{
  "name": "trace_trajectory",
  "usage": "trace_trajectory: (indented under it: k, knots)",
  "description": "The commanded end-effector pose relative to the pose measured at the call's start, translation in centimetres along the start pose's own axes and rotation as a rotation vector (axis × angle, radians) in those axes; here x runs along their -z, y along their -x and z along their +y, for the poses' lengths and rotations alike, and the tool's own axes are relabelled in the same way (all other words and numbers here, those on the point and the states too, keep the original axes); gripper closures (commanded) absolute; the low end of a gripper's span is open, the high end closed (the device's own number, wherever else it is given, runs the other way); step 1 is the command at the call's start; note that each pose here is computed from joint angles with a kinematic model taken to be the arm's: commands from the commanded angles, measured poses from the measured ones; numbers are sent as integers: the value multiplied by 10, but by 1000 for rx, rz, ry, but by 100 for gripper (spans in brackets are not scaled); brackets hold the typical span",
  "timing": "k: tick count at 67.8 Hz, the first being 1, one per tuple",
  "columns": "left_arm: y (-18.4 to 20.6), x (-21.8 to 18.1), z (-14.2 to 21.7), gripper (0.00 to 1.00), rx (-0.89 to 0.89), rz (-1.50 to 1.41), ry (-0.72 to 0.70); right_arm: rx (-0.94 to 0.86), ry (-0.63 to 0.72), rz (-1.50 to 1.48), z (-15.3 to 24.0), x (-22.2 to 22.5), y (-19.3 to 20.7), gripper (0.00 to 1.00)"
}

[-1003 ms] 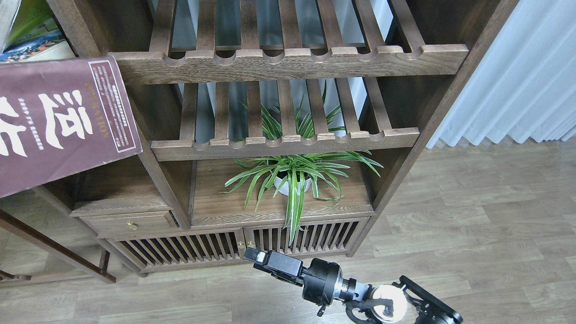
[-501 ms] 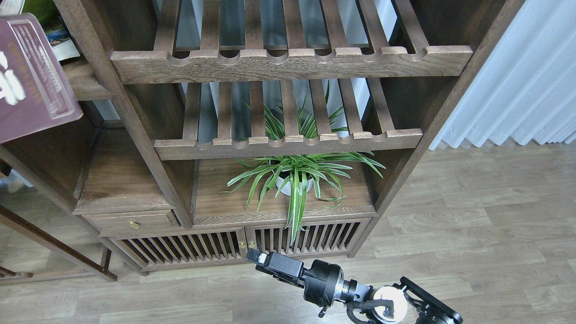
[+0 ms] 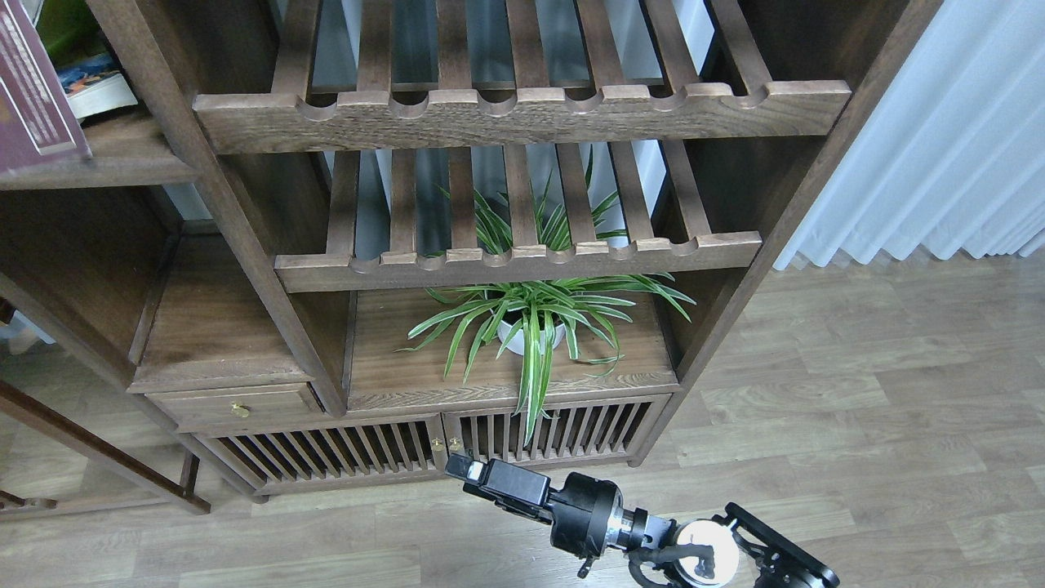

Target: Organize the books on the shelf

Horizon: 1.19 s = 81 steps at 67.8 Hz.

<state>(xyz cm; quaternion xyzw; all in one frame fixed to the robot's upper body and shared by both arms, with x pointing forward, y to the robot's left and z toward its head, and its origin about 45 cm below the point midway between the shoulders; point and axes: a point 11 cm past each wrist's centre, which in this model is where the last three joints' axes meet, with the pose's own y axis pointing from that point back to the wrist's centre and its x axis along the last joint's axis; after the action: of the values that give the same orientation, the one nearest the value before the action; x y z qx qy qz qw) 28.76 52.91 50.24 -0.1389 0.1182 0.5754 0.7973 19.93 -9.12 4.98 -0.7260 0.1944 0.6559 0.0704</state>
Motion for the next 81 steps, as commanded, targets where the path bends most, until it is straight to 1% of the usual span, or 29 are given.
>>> trace_trajectory:
  k: [1,10,26,44,72,76,81]
  knots:
    - [5,-12,-7,100,11,-24,11,1,-2,0,0,1,0,1]
    - [7,-24,-12,100,14,-40,29,0,-3,-1,0,1,0,1]
    - [11,-50,-33,100,22,-66,68,2,-5,-1,0,1,0,1]
    - [8,-57,-47,100,11,-69,67,2,-7,-3,1,1,0,1]
    - [-11,-70,-53,100,-60,-64,90,2,-15,-4,2,3,0,1]
    - [-19,-74,-52,100,-89,-72,101,1,-14,-3,2,3,0,1]
    - [-20,-70,-59,100,-86,-66,104,1,-14,-3,2,3,0,1]
